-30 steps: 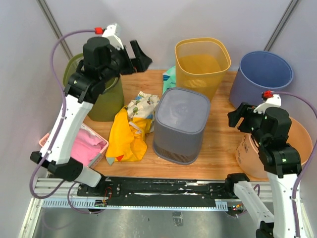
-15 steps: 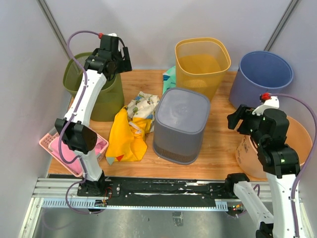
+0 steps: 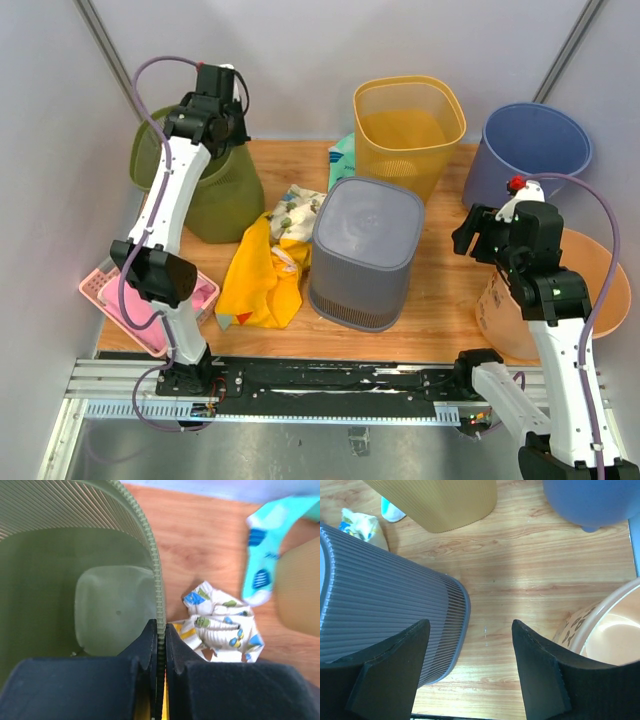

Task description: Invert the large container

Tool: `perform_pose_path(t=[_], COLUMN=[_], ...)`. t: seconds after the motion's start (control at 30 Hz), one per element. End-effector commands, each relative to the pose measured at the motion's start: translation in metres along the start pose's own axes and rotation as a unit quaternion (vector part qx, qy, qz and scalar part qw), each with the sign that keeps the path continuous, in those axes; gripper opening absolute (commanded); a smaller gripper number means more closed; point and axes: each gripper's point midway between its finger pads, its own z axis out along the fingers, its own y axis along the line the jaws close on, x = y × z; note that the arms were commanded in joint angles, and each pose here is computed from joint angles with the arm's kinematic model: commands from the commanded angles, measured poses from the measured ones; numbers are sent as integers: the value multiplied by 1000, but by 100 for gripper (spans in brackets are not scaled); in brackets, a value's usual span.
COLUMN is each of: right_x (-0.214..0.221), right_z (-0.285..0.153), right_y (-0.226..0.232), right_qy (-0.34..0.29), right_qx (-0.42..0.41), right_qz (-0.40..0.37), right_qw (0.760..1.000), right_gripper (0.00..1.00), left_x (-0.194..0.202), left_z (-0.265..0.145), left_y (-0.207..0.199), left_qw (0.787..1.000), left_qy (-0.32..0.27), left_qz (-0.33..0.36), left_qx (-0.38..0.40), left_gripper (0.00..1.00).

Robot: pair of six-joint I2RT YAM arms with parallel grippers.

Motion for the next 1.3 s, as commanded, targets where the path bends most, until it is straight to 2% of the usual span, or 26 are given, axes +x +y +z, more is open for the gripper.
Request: perform_pose_path(t=[0.0, 0.17, 0.3, 0.5, 0.7, 0.8, 0.9, 1.0, 1.03, 1.07, 1.17, 1.2, 1.27], right_x=[-2, 3, 6, 10, 13, 17, 22, 25, 26, 26, 27, 26, 25], right_z=[-2, -2, -4, -7, -8, -7, -6, -6, -7, -7, -9, -11, -14], right_y=[2, 3, 3, 0, -3, -3, -4, -4, -4, -4, -11, -15, -22], right_qy=[-9, 3, 5, 7, 5, 9, 14, 16, 17, 17, 17, 15, 9], right_qx=[-6, -8, -9, -4, 4, 2, 4, 2, 2, 3, 19, 30, 48], right_qz=[-5, 2, 5, 6, 9, 11, 14, 15, 15, 14, 10, 8, 0], right_qw=[1000, 1000, 1000, 1000, 1000, 1000, 1000, 1000, 1000, 1000, 1000, 999, 999], right_gripper=[68, 67, 67, 66, 66, 66, 66, 66, 66, 66, 65, 65, 65], left_x=[-85, -122, -127, -122, -107, -93, -73, -47, -38, -30, -4, 3, 7], left_z=[-65, -104, -108, -98, -81, -65, -38, -4, 5, 12, 23, 26, 29], left_y=[-42, -60, -71, -69, -48, -33, -20, -1, 7, 16, 42, 50, 64], left_qw=[982, 956, 937, 904, 850, 832, 837, 865, 877, 888, 907, 910, 917], left_qy=[-128, -199, -221, -208, -198, -186, -160, -128, -119, -109, -83, -80, -76], left_qz=[-55, -98, -136, -189, -268, -304, -319, -326, -324, -323, -324, -326, -325], left_qx=[125, 195, 233, 321, 408, 426, 414, 358, 334, 309, 256, 243, 216], left_gripper=[0, 0, 0, 0, 0, 0, 0, 1, 7, 19, 66, 76, 87])
